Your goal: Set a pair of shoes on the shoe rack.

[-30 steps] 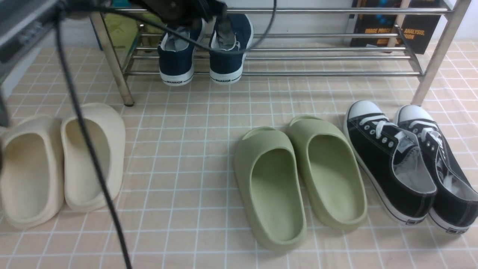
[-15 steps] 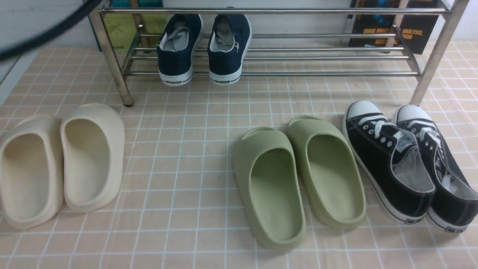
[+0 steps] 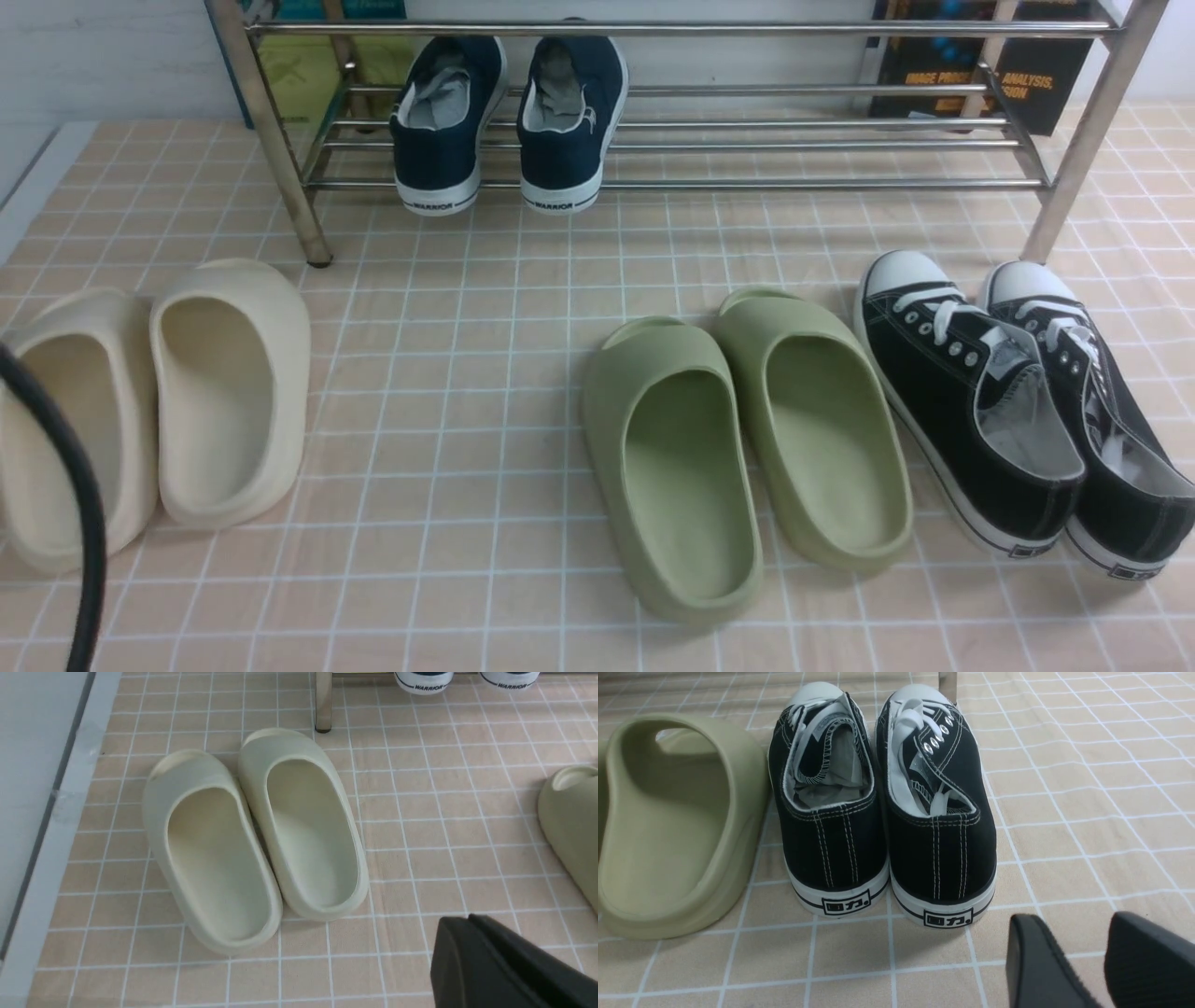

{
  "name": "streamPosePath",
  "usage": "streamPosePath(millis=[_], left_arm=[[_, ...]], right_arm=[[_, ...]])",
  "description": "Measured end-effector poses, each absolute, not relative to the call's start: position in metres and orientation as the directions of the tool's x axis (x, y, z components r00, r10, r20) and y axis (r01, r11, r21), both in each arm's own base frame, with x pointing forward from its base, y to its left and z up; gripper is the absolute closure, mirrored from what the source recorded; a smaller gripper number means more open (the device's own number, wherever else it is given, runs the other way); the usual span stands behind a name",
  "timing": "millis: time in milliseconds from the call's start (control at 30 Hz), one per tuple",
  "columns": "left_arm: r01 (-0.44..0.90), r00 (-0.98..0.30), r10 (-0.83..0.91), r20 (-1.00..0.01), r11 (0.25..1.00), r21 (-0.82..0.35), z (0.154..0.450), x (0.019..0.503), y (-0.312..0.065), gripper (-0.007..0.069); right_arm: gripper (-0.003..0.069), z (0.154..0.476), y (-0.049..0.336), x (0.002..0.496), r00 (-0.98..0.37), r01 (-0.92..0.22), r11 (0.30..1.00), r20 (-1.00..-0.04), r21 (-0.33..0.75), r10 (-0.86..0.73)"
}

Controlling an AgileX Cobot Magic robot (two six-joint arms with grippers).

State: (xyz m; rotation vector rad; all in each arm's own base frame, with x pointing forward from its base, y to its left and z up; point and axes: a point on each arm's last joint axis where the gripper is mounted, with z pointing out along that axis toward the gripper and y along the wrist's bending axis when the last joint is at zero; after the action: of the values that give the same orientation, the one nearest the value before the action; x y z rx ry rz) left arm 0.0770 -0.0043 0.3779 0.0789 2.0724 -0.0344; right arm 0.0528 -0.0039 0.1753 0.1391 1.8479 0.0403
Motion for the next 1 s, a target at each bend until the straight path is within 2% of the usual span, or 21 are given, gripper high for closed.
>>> streamPosePath(millis=[200,500,633,733,833,1000], left_arm=[[0.053,-0.51,0.027,-0.86,0.999,0.0,0.367,0.069,-0.001,0.0589],[-0.052,-0.56,0.104,-0.822,0.986,0.16,0.364,0.066,0.015,0.0582],[-0.052,-0.55,0.087,-0.831,0.989,0.138,0.352,0.064,0.015,0.0581],[-0.043,-0.491,0.027,-0.871,0.998,0.055,0.339,0.062,0.011,0.0581],[-0.034,-0.368,-0.021,-0.93,0.999,-0.009,0.322,0.059,0.008,0.0581],[-0.023,-0.13,-0.016,-0.991,1.0,-0.013,0.277,0.053,0.003,0.0578]], right_arm=[[0.0419,0.175,-0.004,0.053,-0.272,0.075,0.992,-0.955,0.1,0.117],[0.0419,0.175,-0.004,0.053,-0.272,0.075,0.992,-0.955,0.1,0.117],[0.0419,0.175,-0.004,0.053,-0.272,0.075,0.992,-0.955,0.1,0.117],[0.0419,0.175,-0.004,0.053,-0.272,0.075,0.992,-0.955,0.1,0.117],[0.0419,0.175,-0.004,0.053,-0.272,0.075,0.992,-0.955,0.1,0.117],[0.0419,0.175,-0.004,0.053,-0.272,0.075,0.992,-0.955,0.1,0.117]])
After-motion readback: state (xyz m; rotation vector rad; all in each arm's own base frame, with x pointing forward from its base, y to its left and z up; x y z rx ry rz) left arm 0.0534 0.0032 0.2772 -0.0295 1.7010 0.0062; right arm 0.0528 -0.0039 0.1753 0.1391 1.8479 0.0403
